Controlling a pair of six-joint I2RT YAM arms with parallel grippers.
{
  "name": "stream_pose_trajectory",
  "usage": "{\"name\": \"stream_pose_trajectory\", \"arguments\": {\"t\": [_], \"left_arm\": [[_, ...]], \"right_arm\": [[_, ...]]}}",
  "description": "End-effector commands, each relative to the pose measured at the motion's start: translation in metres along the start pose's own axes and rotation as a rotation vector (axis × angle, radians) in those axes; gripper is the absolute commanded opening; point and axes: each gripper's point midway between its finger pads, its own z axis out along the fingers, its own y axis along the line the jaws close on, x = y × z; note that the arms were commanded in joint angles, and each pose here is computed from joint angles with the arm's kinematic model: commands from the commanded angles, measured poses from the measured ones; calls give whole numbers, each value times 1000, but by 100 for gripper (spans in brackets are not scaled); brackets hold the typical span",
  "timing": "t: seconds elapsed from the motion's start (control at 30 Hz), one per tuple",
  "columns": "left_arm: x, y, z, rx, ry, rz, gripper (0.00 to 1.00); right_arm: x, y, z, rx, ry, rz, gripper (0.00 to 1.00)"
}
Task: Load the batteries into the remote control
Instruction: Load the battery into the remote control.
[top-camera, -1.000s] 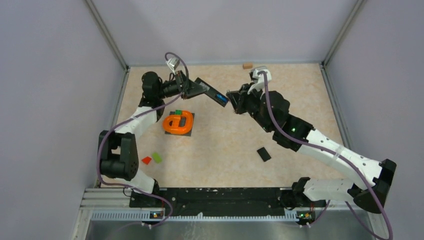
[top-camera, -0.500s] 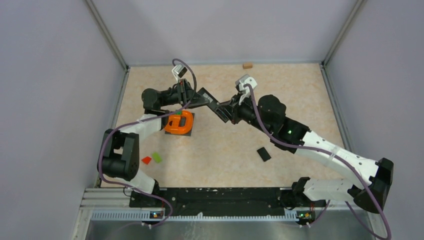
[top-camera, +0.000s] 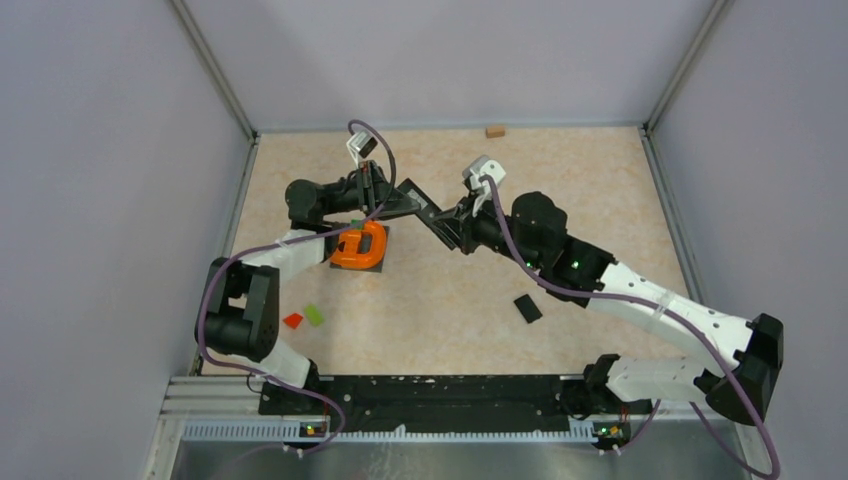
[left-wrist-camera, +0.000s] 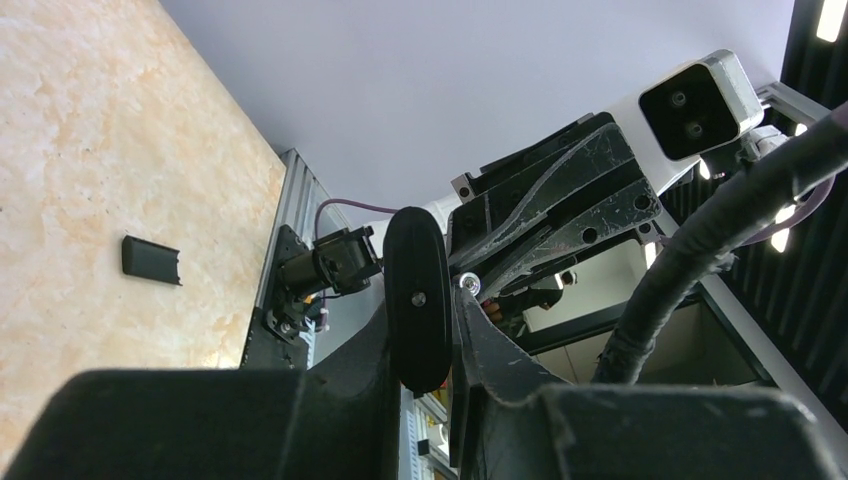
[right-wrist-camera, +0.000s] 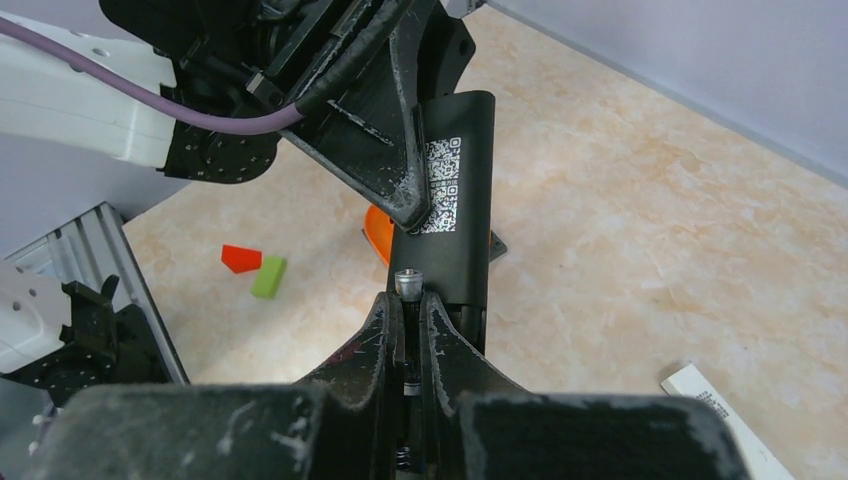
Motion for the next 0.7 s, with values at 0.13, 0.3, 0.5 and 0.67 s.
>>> {"name": "stream_pose_trajectory", "arguments": {"t": [0.13, 0.3, 0.5, 0.67], "left_arm": [[-2, 0, 2, 5, -5, 42, 0], [-3, 1, 2, 3, -4, 41, 0], [-3, 2, 2, 2, -5, 40, 0], [-4, 4, 2, 0, -8, 33, 0]], "right_arm": [[4, 1, -3, -13, 26, -31, 0], [12, -2, -7, 0, 64, -35, 0], [12, 0, -9, -3, 72, -18, 0], [16, -1, -10, 3, 89, 2, 0]]}}
